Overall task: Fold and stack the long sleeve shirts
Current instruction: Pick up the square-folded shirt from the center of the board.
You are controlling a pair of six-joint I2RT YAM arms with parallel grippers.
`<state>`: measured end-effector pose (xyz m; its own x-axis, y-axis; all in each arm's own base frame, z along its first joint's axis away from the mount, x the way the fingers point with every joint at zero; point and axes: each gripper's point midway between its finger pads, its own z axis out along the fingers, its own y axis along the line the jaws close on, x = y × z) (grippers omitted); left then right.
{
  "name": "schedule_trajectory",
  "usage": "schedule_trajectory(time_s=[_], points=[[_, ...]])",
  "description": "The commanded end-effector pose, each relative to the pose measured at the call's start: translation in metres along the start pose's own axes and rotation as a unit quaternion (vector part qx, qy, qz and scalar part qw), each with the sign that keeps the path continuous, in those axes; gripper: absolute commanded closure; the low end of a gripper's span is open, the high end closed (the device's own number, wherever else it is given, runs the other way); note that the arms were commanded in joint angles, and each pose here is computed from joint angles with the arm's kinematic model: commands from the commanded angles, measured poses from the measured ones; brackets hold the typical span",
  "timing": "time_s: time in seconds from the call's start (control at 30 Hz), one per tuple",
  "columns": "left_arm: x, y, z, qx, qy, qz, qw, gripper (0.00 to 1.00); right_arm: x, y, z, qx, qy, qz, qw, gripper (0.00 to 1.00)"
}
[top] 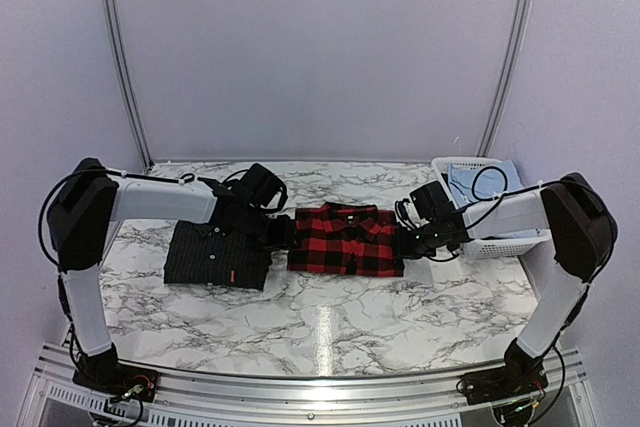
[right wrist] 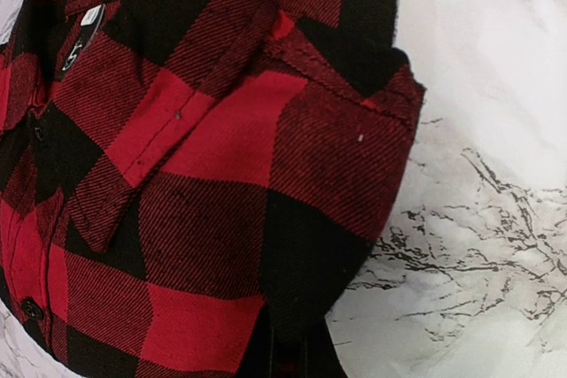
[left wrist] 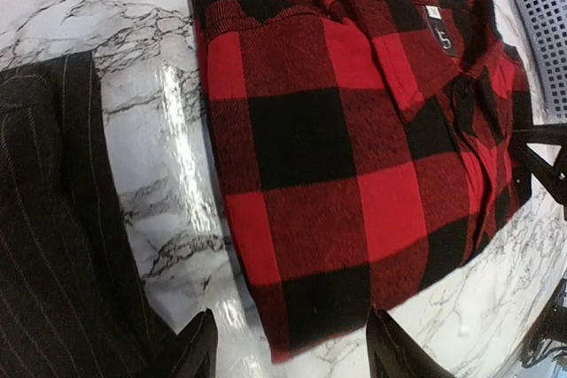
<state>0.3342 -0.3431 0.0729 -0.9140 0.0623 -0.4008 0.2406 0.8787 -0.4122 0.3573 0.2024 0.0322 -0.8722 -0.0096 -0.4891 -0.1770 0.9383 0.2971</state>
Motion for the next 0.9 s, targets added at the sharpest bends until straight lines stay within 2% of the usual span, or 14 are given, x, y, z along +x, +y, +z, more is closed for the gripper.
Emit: schedule_trajectory(time_s=[0.0, 0.17, 0.43, 0.87], points=[[-0.022, -0.002, 0.025, 0.015, -0.011, -0.004, 1.000, 0.40, 0.000, 0.000, -0.002, 0.004, 0.009, -0.006, 1.000, 1.00], [-0.030, 0.010, 0.046, -0.015, -0.019, -0.013, 1.000, 0.41, -0.008, -0.001, -0.007, 0.016, 0.002, -0.003, 1.000, 1.00], [-0.017, 0.020, 0.071, -0.023, 0.005, -0.022, 0.999, 0.44, -0.017, -0.002, -0.016, 0.024, -0.020, 0.012, 0.999, 1.00], [-0.024, -0.019, 0.068, 0.044, -0.010, -0.036, 0.998, 0.94, -0.029, 0.036, -0.025, -0.002, -0.044, 0.005, 0.999, 1.00]])
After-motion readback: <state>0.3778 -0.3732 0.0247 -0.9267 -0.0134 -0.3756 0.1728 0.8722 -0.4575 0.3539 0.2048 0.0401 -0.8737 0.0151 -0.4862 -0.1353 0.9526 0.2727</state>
